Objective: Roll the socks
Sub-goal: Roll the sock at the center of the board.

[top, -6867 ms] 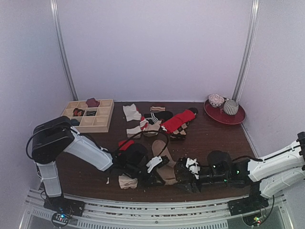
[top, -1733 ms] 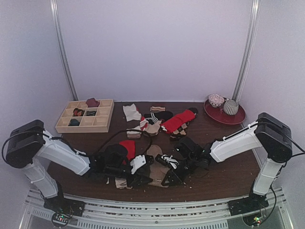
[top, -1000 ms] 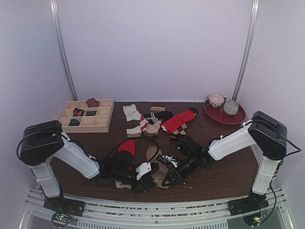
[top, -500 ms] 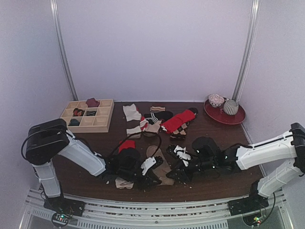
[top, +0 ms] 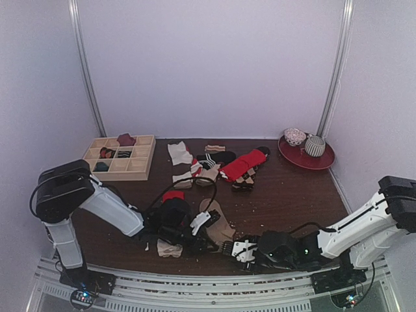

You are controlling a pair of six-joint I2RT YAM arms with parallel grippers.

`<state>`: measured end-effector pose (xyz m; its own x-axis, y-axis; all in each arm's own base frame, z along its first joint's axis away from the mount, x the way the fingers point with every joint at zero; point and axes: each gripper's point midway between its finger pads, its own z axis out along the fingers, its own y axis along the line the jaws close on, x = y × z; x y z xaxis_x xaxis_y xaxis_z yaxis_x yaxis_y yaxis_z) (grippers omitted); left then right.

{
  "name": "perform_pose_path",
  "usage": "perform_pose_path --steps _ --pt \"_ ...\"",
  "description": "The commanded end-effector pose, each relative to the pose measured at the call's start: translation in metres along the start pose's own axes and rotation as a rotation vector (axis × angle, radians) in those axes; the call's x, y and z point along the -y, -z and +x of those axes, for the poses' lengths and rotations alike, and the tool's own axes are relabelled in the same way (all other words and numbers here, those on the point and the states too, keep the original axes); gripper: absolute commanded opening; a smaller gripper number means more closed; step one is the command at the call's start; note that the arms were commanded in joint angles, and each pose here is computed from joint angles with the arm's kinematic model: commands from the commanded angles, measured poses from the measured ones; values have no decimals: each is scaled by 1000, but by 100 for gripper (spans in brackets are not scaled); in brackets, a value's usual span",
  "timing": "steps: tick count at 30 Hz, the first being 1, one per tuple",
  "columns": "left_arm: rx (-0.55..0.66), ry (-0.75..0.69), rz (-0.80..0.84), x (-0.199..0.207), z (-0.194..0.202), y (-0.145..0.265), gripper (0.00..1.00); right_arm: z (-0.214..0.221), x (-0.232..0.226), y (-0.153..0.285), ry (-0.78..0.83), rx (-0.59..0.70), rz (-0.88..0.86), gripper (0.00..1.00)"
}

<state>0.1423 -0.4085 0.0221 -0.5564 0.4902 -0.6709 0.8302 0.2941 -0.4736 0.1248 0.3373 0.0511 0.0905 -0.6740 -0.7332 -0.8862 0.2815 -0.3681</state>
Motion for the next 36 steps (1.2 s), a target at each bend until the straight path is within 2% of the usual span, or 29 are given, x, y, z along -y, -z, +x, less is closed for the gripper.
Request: perform_pose_path --steps 1,9,17,21,24,28,32,36 --pt "-313 172 -100 -27 98 9 0 -14 17 -9 65 22 114 57" --pt "-314 165 -78 -24 100 9 0 2 -2 -27 78 -44 42 44" --pt "-293 124 -40 -16 95 13 0 32 4 -42 -27 -140 31 24" --pt "-273 91 -33 -13 90 17 0 34 4 -44 -108 -152 -27 10" --pt "-217 14 -88 -16 72 26 18 32 -3 -44 -201 -182 -133 7" --pt "-77 -120 -197 -17 27 51 33 33 -15 -39 -363 -296 -297 6" --pt "98 -268 -236 1 -24 82 39 41 -32 -30 -527 -465 -441 7" --pt "237 -414 -194 26 -46 97 41 44 -49 -23 -654 -591 -559 7"
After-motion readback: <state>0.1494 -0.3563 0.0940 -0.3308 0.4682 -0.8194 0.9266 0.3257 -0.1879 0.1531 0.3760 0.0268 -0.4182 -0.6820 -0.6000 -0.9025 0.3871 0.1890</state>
